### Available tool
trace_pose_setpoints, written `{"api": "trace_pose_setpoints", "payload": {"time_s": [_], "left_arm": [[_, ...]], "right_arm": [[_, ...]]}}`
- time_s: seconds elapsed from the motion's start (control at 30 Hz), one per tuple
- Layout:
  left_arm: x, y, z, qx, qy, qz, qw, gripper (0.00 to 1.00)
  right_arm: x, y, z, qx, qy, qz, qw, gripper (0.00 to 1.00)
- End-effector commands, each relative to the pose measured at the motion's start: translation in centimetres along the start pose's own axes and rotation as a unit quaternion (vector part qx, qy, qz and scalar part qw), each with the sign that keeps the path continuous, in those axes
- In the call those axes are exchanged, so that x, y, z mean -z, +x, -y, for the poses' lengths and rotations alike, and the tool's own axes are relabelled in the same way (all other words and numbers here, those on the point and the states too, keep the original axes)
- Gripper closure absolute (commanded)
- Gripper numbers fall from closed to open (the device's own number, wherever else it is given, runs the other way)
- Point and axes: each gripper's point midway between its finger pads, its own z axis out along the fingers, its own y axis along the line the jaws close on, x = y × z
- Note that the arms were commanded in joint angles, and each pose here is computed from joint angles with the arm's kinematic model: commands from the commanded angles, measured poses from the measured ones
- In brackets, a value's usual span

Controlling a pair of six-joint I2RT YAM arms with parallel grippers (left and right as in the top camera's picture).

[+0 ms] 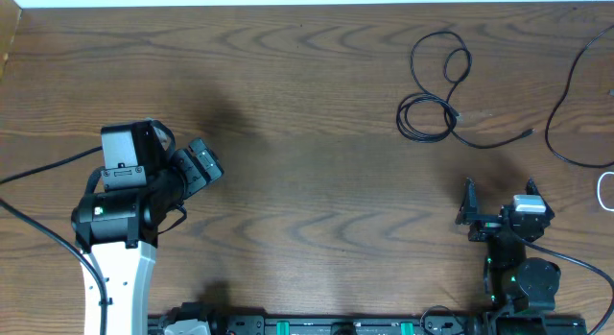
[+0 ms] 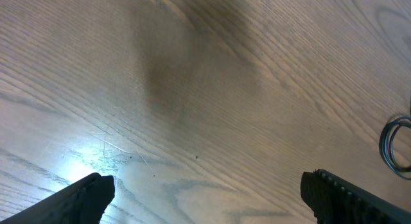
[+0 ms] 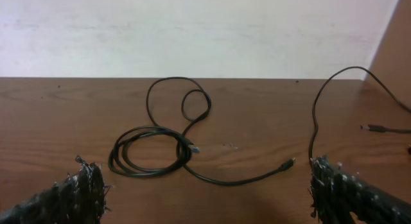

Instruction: Untangle cables

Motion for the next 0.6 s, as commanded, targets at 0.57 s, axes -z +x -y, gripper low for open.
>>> {"api": "trace_pose_setpoints", "payload": {"time_s": [0.57], "left_arm": [[0.03,-0.06,-0.27,0.003,-0.006,0.002,1.000,0.01]], "right_arm": [[0.02,0.08,-0.05,0.010,-0.001,0.000,1.000,0.01]]}}
